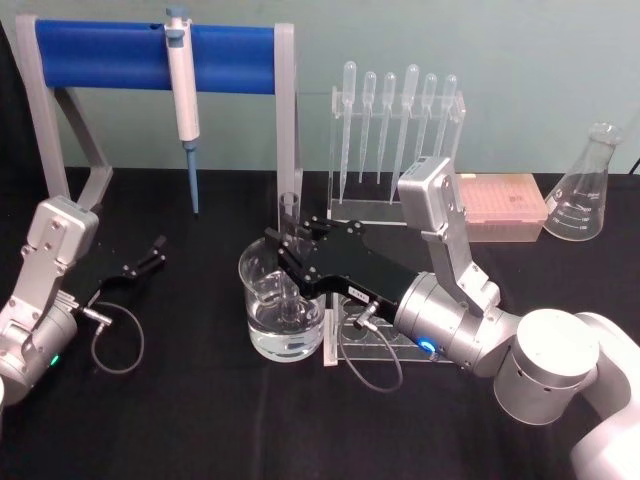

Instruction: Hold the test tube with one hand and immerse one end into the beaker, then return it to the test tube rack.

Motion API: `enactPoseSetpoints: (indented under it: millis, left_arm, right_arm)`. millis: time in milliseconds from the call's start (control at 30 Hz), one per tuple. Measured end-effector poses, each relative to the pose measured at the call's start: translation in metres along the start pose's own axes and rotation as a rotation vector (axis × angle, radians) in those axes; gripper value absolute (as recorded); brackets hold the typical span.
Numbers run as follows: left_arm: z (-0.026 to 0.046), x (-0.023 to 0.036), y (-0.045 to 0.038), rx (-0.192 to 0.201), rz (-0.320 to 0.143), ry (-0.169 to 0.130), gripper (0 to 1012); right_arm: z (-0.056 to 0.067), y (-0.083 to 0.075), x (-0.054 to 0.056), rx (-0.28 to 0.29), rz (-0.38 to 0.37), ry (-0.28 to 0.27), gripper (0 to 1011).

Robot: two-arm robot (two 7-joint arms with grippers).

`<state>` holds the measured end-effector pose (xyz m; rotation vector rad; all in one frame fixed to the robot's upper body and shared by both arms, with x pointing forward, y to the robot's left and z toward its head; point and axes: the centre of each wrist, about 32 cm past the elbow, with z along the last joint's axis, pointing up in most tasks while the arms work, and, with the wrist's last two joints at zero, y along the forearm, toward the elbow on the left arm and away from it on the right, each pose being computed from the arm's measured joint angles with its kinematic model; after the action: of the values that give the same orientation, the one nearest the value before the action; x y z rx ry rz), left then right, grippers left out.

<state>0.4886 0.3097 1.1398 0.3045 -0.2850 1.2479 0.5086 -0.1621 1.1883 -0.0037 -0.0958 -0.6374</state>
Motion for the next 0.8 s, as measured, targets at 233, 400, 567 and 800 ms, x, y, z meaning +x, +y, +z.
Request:
enactPoseSetpoints:
  millis: [233, 400, 567, 800]
  left_arm:
    - [0.0, 0.0, 0.0, 0.0, 0.0, 0.0, 1000]
    - [0.0, 0.0, 0.0, 0.0, 0.0, 0.0, 1000]
    - [0.0, 0.0, 0.0, 0.0, 0.0, 0.0, 1000]
    - [0.0, 0.0, 0.0, 0.0, 0.0, 0.0, 1000]
  right_arm:
    - [0.0, 0.0, 0.0, 0.0, 0.0, 0.0, 225]
    - [0.0, 0.0, 0.0, 0.0, 0.0, 0.0, 225]
    - [0.0, 0.0, 0.0, 0.0, 0.0, 0.0, 225]
    - [0.0, 0.0, 0.0, 0.0, 0.0, 0.0, 225]
